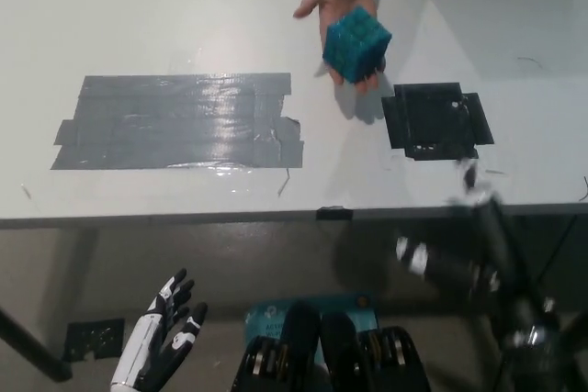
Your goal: A person hands a rubik's cube to the robot and rhe robot picks it up with its right hand and places it on the black spot on the desk infron tof it
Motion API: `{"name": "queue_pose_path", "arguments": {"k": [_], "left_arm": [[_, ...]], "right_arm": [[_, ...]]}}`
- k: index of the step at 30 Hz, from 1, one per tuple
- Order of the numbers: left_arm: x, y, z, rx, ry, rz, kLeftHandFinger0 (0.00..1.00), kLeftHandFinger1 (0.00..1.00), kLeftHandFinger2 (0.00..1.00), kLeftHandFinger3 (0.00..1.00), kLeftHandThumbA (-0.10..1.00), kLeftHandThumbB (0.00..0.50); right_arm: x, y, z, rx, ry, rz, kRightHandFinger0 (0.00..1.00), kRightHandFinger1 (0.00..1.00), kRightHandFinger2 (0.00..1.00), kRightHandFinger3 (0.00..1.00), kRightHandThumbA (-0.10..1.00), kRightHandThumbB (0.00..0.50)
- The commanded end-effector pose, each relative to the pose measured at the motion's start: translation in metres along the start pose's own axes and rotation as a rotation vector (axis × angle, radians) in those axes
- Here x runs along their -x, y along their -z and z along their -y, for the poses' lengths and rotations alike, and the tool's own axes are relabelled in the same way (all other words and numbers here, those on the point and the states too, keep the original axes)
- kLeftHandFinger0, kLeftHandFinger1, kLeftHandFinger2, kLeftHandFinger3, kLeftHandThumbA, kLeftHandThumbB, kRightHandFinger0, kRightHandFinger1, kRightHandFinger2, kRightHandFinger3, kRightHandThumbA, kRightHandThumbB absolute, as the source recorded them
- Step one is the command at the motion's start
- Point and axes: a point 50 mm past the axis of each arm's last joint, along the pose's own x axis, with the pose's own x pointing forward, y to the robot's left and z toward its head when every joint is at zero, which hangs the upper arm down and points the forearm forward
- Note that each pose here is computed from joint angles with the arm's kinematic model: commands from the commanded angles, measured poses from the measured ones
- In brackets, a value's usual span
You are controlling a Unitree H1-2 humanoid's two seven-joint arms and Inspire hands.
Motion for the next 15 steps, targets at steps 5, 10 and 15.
{"name": "queue_pose_path", "arguments": {"k": [5,10,15], "left_arm": [[-0.005,-0.014,-0.005,-0.018,0.004,0.082,1.00,1.00,1.00,1.00,0.75,0.152],[-0.007,-0.016,-0.006,-0.018,0.007,0.089,1.00,1.00,1.00,1.00,0.75,0.140],[-0.008,-0.018,-0.005,-0.024,0.010,0.087,1.00,1.00,1.00,1.00,0.70,0.145]], "right_arm": [[-0.118,-0.026,0.021,0.003,-0.016,0.022,1.00,1.00,1.00,1.00,0.97,0.369],[-0.173,-0.014,0.018,0.012,-0.066,-0.030,1.00,1.00,1.00,1.00,0.95,0.406],[-0.208,0.003,0.017,0.002,-0.087,-0.121,1.00,1.00,1.00,1.00,0.92,0.442]]}}
